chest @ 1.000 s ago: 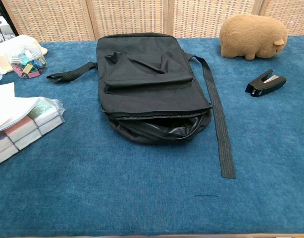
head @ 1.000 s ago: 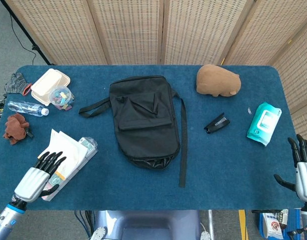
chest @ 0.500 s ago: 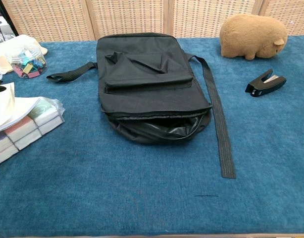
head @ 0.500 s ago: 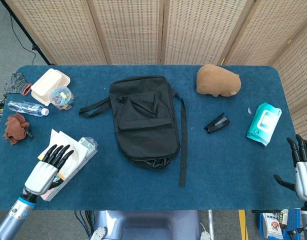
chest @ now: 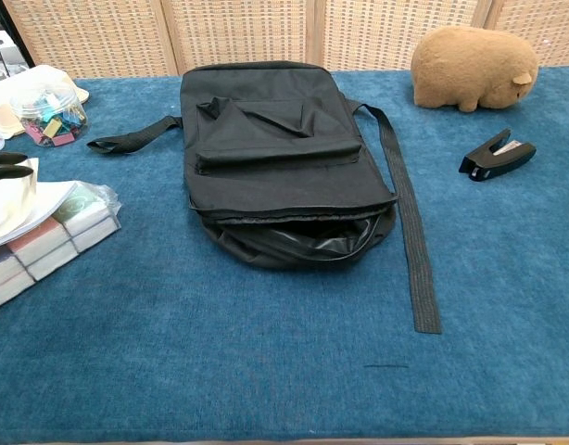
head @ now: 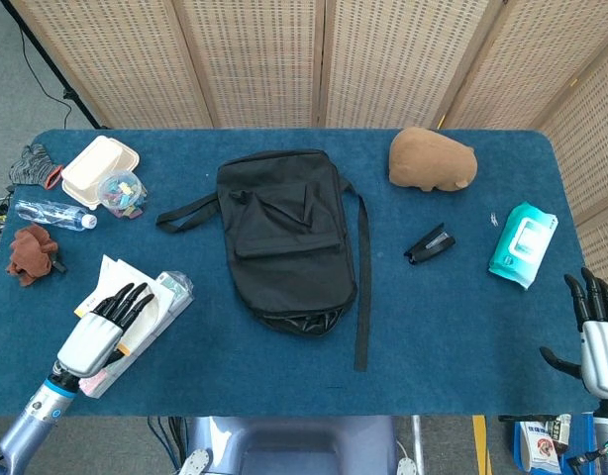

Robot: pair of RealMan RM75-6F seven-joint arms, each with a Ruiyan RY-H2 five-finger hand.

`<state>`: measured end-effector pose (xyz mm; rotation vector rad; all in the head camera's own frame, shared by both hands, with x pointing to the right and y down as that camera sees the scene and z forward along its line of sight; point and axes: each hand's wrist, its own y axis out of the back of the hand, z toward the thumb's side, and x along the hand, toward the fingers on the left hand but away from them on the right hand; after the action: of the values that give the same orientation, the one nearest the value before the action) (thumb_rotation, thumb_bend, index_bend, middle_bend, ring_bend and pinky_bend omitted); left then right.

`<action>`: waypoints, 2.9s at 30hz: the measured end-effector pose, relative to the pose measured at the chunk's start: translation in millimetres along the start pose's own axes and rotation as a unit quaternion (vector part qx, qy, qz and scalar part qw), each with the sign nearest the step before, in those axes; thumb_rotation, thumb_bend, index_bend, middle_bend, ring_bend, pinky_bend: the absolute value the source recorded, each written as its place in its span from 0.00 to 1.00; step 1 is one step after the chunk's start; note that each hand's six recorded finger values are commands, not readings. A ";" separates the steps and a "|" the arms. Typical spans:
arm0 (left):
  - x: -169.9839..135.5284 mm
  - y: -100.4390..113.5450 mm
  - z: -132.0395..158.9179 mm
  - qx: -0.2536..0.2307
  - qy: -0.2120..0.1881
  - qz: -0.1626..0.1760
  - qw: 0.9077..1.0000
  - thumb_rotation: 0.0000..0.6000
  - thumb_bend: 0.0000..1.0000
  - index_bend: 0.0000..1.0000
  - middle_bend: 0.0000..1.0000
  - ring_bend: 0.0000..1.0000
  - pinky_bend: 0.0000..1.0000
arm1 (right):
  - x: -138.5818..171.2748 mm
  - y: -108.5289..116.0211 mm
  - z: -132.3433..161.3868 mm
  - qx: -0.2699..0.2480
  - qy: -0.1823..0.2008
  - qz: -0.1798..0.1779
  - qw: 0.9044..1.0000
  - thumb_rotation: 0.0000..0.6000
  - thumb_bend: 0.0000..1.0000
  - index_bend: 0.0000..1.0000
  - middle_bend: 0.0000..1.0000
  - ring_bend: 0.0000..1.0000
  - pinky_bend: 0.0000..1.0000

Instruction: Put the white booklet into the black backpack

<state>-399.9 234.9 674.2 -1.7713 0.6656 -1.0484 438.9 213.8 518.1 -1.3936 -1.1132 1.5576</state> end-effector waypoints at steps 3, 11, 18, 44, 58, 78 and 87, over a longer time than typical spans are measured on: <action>1.1 -0.8 0.7 0.003 -0.005 0.004 1.000 1.00 0.45 0.28 0.20 0.21 0.48 | 1.4 -0.4 -0.1 0.001 0.001 0.002 1.000 1.00 0.00 0.00 0.00 0.00 0.00; 1.9 0.8 -0.2 0.005 -0.016 0.028 0.999 1.00 0.50 0.62 0.52 0.45 0.68 | 3.4 -1.7 0.9 0.002 0.003 0.005 1.000 1.00 0.00 0.00 0.00 0.00 0.00; 3.5 1.4 -5.1 0.007 -0.014 0.045 0.999 1.00 0.57 0.75 0.62 0.53 0.73 | 4.1 -4.8 3.4 -0.001 0.007 0.013 1.000 1.00 0.00 0.00 0.00 0.00 0.00; 65.7 111.5 -29.8 0.043 -0.057 0.168 0.983 1.00 0.62 0.82 0.67 0.55 0.75 | -56.6 -34.6 95.3 -0.085 0.190 0.154 0.966 1.00 0.00 0.04 0.00 0.00 0.00; 67.7 164.7 -2.2 0.045 -0.112 0.206 0.971 1.00 0.63 0.82 0.67 0.55 0.75 | -87.6 -71.5 219.9 -0.118 0.310 0.199 0.922 1.00 0.00 0.09 0.00 0.00 0.00; 54.5 171.5 -21.5 0.031 -0.093 0.222 0.970 1.00 0.62 0.82 0.67 0.56 0.75 | -99.1 -139.1 322.1 -0.127 0.352 0.228 0.899 1.00 0.00 0.12 0.00 0.00 0.00; 53.0 166.2 -29.2 0.023 -0.084 0.217 0.972 1.00 0.62 0.82 0.67 0.56 0.75 | -112.1 -146.0 341.9 -0.130 0.344 0.223 0.903 1.00 0.00 0.13 0.00 0.00 0.00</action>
<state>-398.0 111.4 547.6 -1.5571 0.8645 -0.6046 110.9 117.5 702.3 -2.2691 -0.5920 1.0439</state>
